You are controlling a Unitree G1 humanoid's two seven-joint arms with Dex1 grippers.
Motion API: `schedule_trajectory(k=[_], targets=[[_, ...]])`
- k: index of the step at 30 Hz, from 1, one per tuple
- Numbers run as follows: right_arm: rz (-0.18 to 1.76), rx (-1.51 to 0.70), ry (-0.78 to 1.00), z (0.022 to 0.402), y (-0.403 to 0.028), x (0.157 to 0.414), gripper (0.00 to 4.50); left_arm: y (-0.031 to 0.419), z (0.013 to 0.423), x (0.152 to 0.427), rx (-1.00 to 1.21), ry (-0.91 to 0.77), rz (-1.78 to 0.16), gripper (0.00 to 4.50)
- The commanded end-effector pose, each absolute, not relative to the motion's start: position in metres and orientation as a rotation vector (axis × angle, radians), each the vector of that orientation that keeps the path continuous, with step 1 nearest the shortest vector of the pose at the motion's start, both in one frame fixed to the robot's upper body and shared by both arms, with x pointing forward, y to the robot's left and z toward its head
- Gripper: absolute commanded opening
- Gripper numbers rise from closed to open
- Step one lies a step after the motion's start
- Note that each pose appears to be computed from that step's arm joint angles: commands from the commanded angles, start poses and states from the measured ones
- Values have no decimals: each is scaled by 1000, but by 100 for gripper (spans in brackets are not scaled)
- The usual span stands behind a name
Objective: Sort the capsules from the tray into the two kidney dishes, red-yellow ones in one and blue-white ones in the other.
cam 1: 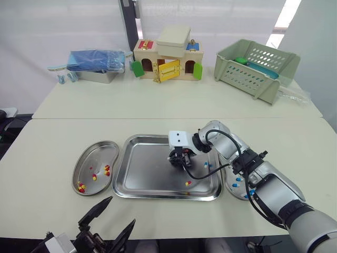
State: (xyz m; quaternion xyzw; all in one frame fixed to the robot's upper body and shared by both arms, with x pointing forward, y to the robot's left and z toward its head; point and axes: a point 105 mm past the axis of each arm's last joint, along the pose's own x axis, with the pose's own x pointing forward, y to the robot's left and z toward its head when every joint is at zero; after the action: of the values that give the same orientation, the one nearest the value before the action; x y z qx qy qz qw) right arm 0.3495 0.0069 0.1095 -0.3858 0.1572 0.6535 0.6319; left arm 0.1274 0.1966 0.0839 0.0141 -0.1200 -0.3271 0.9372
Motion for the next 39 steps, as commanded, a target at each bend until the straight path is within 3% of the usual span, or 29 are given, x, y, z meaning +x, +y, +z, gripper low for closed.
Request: schedule_trajectory(k=[1, 6, 9, 17, 27, 39], targets=[[1512, -880, 346, 112, 9, 347, 1, 198, 85, 123, 39, -248, -664, 450], [1525, -838, 314, 118, 12, 345, 1, 199, 85, 123, 40, -249, -663, 450], [1524, -736, 249, 141, 10, 342, 1, 197, 88, 122, 44, -260, -689, 450], [1413, -614, 202, 181, -71, 317, 1, 186, 88, 121, 71, -272, -879, 450], [1130, -655, 505, 156, -194, 276, 1, 165, 95, 129, 57, -340, -1125, 450], [1043, -648, 526, 143, -206, 274, 1, 162, 97, 138, 47, -356, -1155, 450]])
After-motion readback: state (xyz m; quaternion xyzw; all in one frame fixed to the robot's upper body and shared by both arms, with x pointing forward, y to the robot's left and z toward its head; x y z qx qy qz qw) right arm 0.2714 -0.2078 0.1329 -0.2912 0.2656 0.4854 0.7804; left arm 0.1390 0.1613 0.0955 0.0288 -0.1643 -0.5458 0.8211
